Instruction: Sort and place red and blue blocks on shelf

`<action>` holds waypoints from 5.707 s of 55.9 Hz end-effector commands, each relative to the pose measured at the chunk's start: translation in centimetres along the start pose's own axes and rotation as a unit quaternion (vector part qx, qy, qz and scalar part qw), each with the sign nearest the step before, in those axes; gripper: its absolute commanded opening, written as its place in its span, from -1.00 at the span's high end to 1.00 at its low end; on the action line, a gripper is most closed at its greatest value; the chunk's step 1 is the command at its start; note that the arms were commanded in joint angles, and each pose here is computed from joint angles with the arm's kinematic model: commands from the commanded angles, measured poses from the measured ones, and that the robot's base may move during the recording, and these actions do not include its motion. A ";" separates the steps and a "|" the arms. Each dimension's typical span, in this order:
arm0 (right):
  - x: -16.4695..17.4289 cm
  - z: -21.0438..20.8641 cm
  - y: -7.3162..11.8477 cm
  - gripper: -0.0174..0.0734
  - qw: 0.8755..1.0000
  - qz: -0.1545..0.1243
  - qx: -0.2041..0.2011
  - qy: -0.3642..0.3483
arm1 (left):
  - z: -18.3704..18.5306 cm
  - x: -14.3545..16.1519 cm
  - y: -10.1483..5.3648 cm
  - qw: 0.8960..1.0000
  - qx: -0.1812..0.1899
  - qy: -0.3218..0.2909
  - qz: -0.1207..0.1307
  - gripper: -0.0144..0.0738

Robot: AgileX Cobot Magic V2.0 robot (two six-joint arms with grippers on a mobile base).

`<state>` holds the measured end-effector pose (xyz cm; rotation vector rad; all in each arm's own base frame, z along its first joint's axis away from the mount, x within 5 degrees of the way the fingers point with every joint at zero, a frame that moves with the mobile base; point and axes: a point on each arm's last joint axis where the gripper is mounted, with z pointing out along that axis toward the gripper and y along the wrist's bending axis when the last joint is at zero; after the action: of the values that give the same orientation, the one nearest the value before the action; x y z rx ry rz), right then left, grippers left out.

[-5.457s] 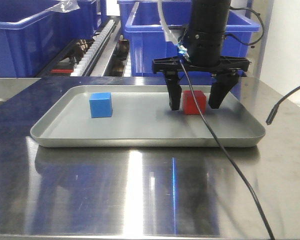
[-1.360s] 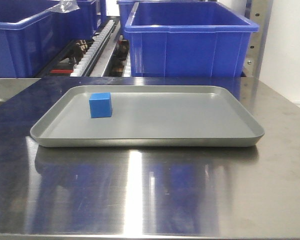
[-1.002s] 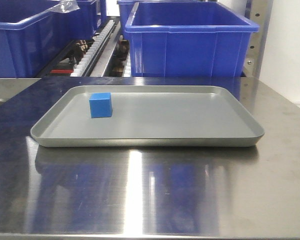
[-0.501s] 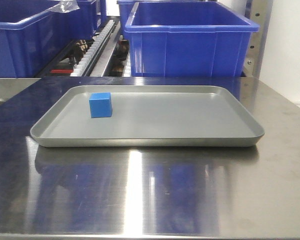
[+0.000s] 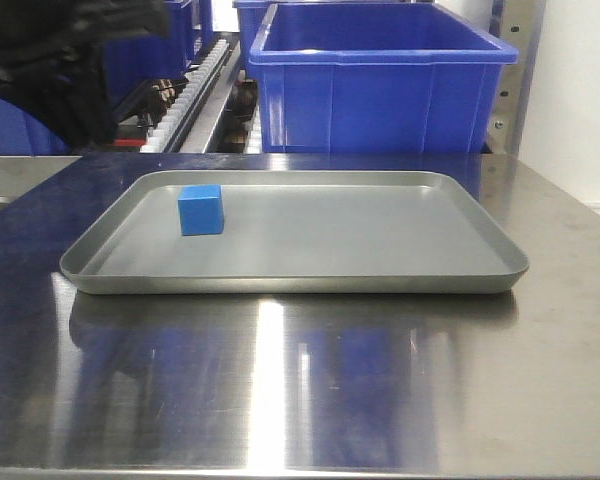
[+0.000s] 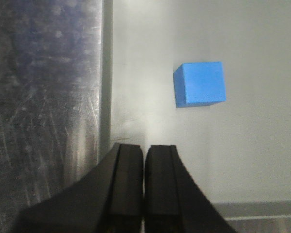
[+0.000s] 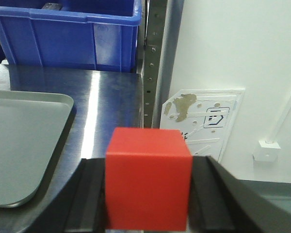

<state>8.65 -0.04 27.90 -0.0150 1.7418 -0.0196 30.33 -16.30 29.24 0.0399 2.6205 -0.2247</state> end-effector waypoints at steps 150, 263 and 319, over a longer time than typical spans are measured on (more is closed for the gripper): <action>-1.6 -0.2 -0.1 -0.23 0.999 -0.008 0.005 -0.053 | -0.2 -5.7 -4.2 0.998 0.033 -0.054 -0.013 0.13; -1.6 -0.2 -0.1 -0.23 0.999 -0.008 0.005 -0.053 | -14.7 18.7 13.4 0.846 0.012 -0.532 0.035 0.14; -1.6 -0.2 -0.1 -0.23 0.999 -0.008 0.005 -0.053 | -14.8 18.7 13.7 0.845 -0.010 -0.535 0.023 0.14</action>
<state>8.65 -0.05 27.88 -0.0229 1.7433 -0.0269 7.88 -0.69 29.03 -0.0012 1.6026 -0.1290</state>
